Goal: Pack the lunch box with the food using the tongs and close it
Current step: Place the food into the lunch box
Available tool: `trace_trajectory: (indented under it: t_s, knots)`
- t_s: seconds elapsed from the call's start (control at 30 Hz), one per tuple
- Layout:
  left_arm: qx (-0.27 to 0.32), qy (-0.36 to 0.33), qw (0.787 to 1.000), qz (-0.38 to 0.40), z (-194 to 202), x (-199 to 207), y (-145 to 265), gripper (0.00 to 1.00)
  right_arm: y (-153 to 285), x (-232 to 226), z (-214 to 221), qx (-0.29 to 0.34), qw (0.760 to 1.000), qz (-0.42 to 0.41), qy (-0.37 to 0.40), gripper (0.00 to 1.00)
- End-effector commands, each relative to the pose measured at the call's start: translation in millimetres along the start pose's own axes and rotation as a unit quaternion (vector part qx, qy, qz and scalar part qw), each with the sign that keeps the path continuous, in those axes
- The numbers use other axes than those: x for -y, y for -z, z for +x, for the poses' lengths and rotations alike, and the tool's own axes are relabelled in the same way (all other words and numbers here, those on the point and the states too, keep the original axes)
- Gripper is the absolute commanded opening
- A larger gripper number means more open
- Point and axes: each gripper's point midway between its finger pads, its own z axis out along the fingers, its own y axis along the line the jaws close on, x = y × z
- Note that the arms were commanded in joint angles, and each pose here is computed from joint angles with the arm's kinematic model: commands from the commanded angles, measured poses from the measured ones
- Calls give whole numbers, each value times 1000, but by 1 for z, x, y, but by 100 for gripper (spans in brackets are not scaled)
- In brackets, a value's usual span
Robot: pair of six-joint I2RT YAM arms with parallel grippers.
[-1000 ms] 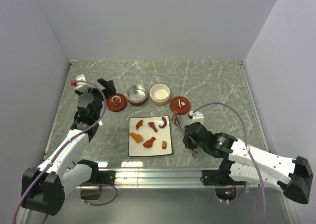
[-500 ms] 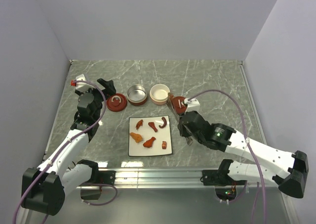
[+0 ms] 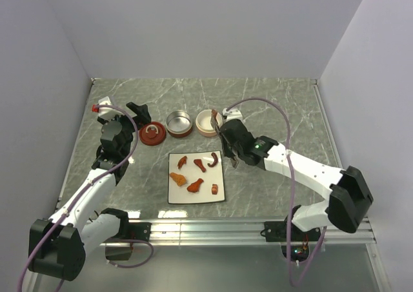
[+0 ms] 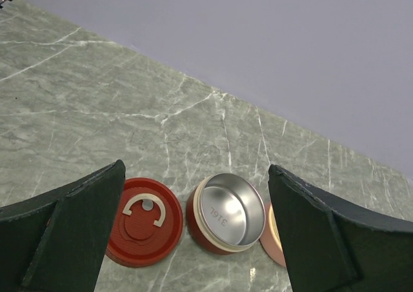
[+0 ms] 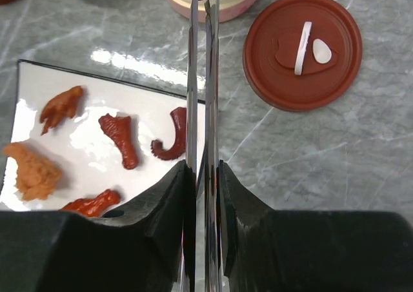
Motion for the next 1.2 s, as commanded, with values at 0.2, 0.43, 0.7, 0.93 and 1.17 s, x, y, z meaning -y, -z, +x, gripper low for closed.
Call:
trace_trajectory:
  t_s: [0.2, 0.43, 0.7, 0.93, 1.17]
  knots:
    - [12, 8, 1000, 14, -8, 7, -5, 99, -22, -13, -36, 27, 999, -34, 10, 14]
    - [8, 8, 1000, 13, -6, 7, -6, 99, -27, -10, -37, 22, 999, -29, 10, 23]
    - [9, 7, 1000, 15, -6, 8, -6, 99, -22, -5, -40, 28, 999, -21, 6, 35]
    - [8, 7, 1000, 14, -5, 7, -6, 99, -19, -2, -41, 32, 999, -11, 7, 41]
    - [9, 6, 1000, 13, -6, 6, -6, 100, -20, 1, -45, 35, 999, -1, 8, 45]
